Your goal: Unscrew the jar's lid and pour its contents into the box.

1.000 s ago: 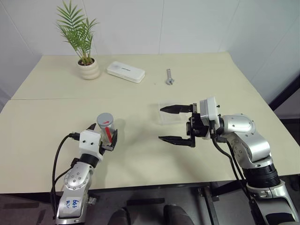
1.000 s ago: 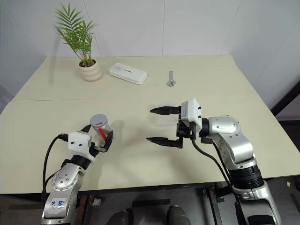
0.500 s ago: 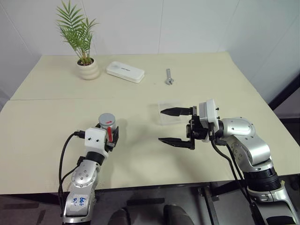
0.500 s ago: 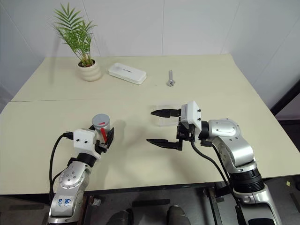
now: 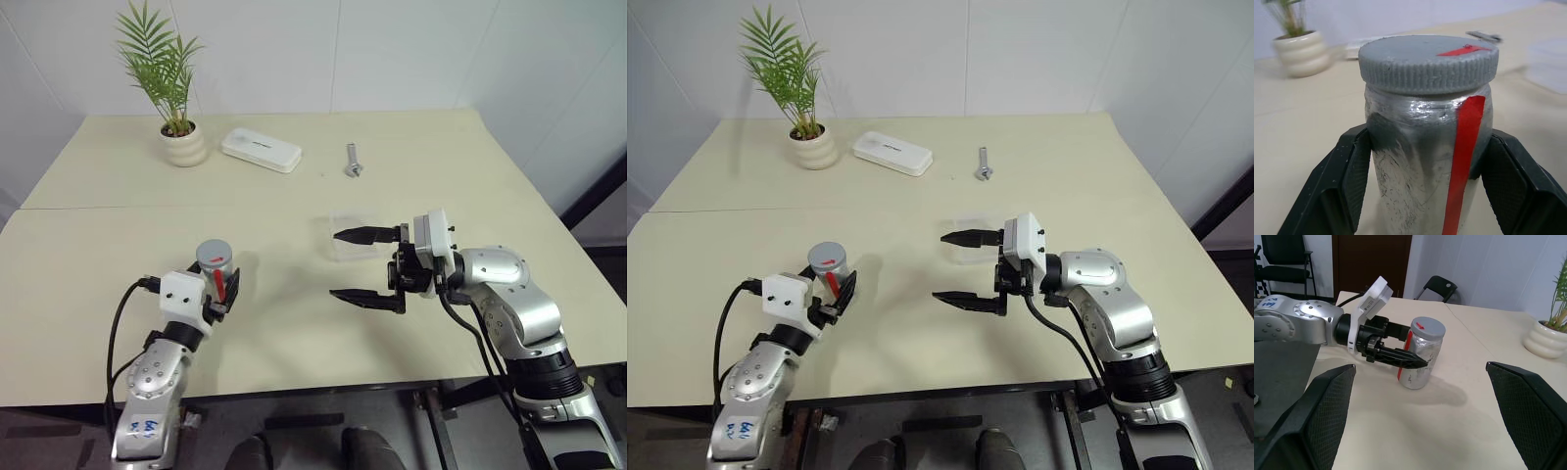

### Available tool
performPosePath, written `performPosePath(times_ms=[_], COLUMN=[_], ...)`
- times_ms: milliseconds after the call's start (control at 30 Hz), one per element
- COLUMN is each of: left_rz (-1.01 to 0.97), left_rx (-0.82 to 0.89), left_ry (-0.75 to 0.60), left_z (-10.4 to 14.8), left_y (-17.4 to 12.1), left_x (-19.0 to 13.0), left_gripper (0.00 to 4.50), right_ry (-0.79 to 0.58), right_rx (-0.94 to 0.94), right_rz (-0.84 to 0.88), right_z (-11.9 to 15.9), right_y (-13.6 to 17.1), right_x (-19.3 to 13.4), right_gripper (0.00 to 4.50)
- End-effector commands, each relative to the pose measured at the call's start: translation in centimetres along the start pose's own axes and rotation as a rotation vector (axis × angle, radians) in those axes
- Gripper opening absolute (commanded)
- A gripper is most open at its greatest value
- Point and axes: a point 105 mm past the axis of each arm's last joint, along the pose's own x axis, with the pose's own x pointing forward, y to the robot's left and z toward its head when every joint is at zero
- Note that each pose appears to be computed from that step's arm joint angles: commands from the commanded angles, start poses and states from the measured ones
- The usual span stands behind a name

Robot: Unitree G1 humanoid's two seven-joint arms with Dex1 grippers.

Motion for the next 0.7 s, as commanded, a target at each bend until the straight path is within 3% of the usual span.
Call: performPosePath(times_ms=[33, 300, 467, 633, 700], left_rz=[-0.155, -0.297, -0.334, -0.362, -0.356], left_rx=[-0.031, -0.025, -0.023, -0.051, -0.053], left_ry=[-0.105, -0.101, -0.079, -0.083, -0.082], left_z=[1.4, 1.3, 0.9, 1.0, 1.0], left_y=[0.2, 2.8, 2.7, 1.8, 1.7], left_x=[-0.3, -0.1, 0.1, 0.1, -0.1], left_gripper=[2.92, 2.92, 2.92, 4.4, 4.45], right_ry=[-0.022, -0.031, -0.032, -0.028, -0.023], right_rx=[-0.036, -0.047, -0.044, -0.042, -0.04], right_rz=[0.001, -0.021, -0.031, -0.032, -0.025], right_z=[0.7, 0.8, 0.7, 0.8, 0.8], right_y=[0.0, -0.1, 0.1, 0.2, 0.2], right_x=[0.3, 0.6, 0.6, 0.4, 0.3], right_gripper=[4.5, 4.5, 4.5, 4.5, 4.5])
